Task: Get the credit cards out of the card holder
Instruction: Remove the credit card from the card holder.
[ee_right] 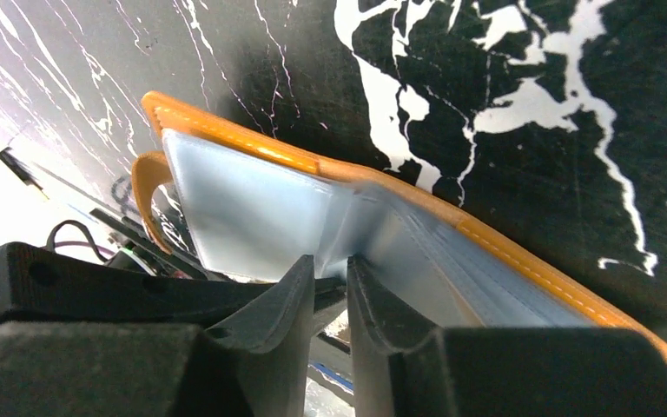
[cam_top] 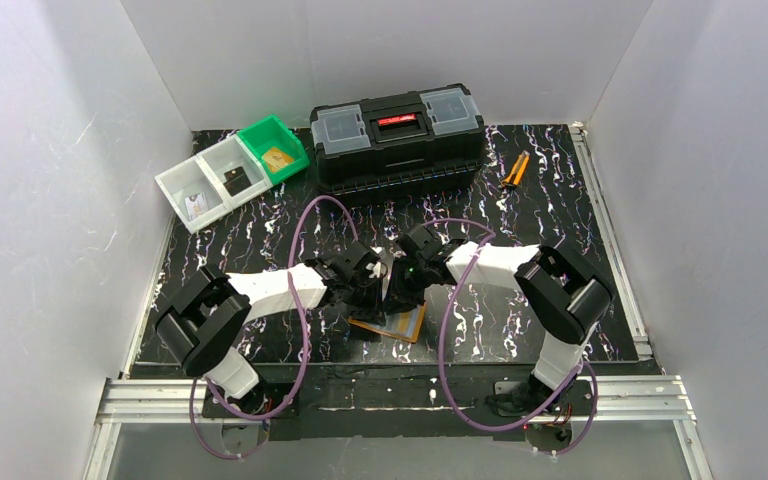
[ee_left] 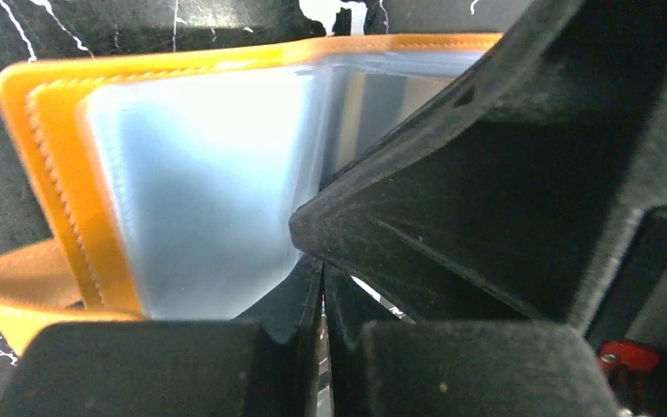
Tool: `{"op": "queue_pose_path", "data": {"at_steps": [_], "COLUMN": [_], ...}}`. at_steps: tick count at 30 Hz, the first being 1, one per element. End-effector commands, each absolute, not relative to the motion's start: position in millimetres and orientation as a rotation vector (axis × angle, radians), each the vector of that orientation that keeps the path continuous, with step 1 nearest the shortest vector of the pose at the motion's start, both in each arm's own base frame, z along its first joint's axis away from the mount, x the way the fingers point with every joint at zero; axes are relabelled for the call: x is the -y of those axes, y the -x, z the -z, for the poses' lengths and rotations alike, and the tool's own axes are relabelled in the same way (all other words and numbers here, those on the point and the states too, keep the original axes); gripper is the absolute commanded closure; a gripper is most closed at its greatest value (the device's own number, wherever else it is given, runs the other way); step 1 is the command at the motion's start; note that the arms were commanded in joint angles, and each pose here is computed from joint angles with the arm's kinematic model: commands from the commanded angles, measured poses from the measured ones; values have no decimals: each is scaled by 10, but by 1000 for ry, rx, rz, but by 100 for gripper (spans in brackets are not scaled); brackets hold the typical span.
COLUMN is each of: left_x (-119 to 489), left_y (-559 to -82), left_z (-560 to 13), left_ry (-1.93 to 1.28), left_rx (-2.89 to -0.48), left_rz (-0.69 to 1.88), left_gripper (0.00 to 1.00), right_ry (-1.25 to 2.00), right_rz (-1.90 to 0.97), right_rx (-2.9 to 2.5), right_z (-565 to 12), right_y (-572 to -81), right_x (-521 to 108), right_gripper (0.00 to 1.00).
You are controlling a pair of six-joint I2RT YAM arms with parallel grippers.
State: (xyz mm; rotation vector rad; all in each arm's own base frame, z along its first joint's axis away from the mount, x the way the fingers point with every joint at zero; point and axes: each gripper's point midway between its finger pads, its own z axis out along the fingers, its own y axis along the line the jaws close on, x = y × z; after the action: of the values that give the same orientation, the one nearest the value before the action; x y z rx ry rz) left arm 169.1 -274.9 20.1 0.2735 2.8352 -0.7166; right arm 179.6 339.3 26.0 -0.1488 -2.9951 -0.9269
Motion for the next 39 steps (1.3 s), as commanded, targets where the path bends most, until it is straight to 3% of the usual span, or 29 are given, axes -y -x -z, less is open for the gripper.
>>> {"op": "queue_pose_path", "data": {"at_steps": [1, 6, 14, 28, 39], "left_x": [2361, 2349, 2383, 2408, 2397], "left_y": [-1610, -1571, -1543, -1538, -1539], "left_z": [142, 211, 237, 196, 142], "left_ry": [-156, -117, -107, -119, -121], "left_rx": [-2936, -2972, -3002, -3007, -3010], "left_rz": [425, 410, 418, 432, 423], "left_gripper": [100, 100, 100, 100, 100], "right_ry": [122, 100, 117, 214, 345], "right_rz": [800, 834, 865, 773, 720], "right_rx": [3065, 3110, 3133, 3126, 3152], "right_z": [-243, -446, -592, -294, -212], "right_y": [-1758, -1794, -1715, -1641, -1619], "right_x": [-3160, -3119, -2999, -2870, -2663], "right_gripper": [69, 61, 59, 59, 51]}}
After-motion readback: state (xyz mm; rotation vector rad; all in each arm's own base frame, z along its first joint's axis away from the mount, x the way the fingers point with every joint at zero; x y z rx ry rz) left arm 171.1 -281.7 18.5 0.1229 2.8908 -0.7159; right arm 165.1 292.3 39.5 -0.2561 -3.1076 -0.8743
